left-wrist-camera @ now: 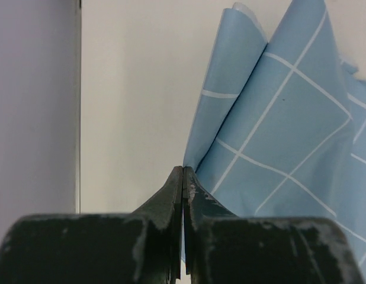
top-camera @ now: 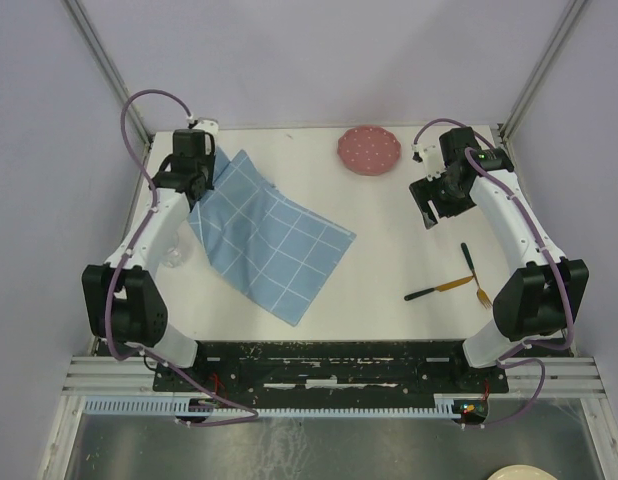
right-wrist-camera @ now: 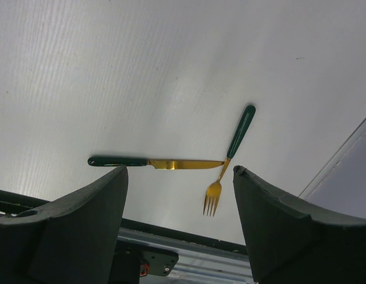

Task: Set the dinner table for one person
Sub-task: Fold the napkin at the center of the board.

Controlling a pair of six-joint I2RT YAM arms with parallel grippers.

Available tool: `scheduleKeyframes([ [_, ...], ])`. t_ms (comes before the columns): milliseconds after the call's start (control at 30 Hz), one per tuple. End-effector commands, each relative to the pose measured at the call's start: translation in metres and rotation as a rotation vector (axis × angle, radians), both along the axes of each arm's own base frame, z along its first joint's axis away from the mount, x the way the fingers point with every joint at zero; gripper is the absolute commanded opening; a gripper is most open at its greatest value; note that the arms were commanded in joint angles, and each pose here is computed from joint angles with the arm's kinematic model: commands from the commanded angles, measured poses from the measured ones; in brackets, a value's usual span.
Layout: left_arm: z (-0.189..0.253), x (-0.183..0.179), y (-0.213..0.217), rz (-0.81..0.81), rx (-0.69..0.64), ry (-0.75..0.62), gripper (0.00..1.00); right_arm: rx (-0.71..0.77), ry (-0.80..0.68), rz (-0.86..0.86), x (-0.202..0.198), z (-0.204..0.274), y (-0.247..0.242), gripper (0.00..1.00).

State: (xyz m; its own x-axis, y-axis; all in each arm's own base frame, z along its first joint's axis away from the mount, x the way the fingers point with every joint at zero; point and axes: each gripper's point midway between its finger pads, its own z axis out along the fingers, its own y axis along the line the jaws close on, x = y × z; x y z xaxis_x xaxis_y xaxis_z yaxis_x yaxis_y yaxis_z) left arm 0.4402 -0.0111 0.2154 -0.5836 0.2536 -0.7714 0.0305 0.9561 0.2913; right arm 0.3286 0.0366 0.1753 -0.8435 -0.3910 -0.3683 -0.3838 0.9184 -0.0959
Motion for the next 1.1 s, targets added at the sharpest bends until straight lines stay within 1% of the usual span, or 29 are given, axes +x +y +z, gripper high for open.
scheduleKeyframes([
  [0, 0.027, -0.004, 0.038, 0.185, -0.015, -0.15, 0.03, 0.007, -0.039, 0.001, 0.006, 0.011, -0.001, 0.8],
  [333, 0.022, -0.019, 0.066, 0.302, -0.024, -0.192, 0.03, 0.017, -0.036, 0.005, 0.005, 0.01, 0.001, 0.8],
  [633, 0.044, -0.032, 0.103, 0.436, 0.028, -0.275, 0.03, 0.015, -0.036, 0.004, 0.0, 0.008, 0.0, 0.8],
  [800, 0.044, -0.036, 0.112, 0.483, 0.022, -0.304, 0.03, 0.015, -0.034, 0.005, 0.002, 0.008, 0.001, 0.8],
  [1067, 0.042, -0.041, 0.122, 0.516, 0.01, -0.313, 0.03, 0.028, -0.029, 0.009, 0.002, 0.009, 0.003, 0.8],
])
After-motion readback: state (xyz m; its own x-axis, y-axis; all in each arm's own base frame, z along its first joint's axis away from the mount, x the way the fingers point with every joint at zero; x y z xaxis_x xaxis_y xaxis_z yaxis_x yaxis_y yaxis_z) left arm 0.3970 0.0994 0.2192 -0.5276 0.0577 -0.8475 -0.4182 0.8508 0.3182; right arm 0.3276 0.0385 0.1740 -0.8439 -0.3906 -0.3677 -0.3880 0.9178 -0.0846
